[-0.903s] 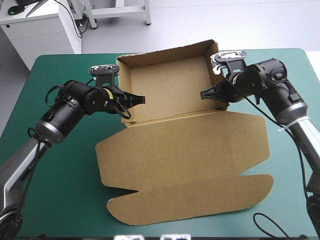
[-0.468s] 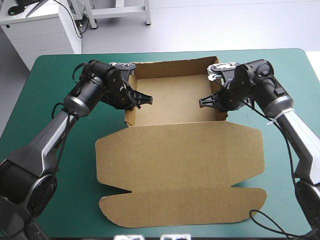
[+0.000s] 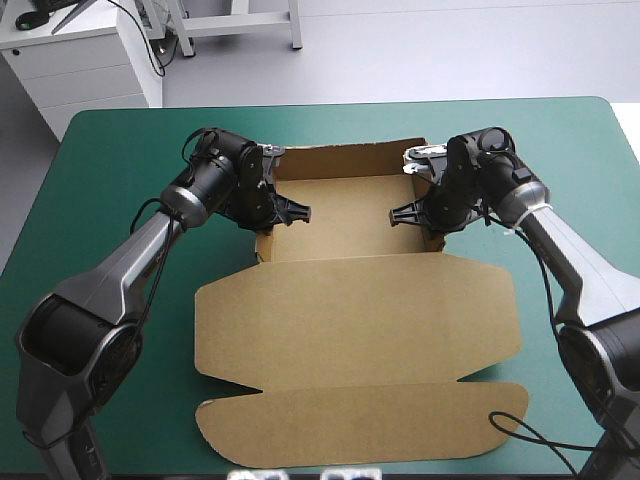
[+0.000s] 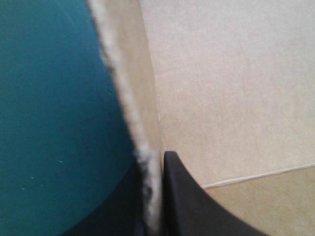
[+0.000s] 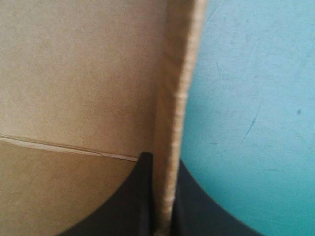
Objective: Fold the box
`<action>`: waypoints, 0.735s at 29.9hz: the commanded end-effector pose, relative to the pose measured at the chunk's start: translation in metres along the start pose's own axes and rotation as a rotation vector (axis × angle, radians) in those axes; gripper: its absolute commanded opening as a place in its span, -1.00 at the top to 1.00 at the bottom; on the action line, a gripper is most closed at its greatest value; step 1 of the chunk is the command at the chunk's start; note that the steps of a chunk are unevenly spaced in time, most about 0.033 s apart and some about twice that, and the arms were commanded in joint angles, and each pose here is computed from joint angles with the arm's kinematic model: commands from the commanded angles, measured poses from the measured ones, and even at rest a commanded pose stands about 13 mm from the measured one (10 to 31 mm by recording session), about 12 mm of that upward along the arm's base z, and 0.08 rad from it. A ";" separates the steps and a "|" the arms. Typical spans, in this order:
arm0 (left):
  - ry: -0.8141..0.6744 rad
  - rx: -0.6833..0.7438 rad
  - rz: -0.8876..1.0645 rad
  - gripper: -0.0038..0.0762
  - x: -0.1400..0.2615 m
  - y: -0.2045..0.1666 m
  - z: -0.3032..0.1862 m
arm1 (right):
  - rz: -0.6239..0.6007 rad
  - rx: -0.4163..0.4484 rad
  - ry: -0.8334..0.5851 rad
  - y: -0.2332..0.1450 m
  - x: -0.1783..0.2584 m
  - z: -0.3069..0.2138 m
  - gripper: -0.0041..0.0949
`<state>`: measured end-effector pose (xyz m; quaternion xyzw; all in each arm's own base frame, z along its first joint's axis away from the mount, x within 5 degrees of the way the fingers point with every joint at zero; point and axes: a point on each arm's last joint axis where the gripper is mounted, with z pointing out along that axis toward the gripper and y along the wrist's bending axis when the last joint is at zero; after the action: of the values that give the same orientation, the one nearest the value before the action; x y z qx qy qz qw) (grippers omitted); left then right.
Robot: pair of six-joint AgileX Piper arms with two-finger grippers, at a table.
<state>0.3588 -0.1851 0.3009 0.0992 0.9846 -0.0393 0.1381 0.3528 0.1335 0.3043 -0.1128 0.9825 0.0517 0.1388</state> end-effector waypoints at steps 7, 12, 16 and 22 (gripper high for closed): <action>0.000 0.010 0.027 0.92 0.003 -0.003 -0.018 | -0.021 -0.024 -0.006 0.003 -0.007 0.006 0.93; 0.017 0.005 0.033 0.92 0.002 -0.003 -0.011 | 0.021 -0.018 0.006 0.003 -0.008 0.009 0.93; 0.017 0.002 0.051 0.91 0.002 -0.003 -0.010 | 0.024 -0.016 0.004 0.003 -0.008 0.010 0.93; 0.017 0.000 0.052 0.55 0.001 -0.003 -0.010 | 0.024 -0.016 0.003 0.003 -0.008 0.010 0.92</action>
<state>0.3664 -0.1875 0.2806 0.1148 0.9864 -0.0201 0.1156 0.3653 0.1393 0.2731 -0.0950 0.9895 0.0496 0.0972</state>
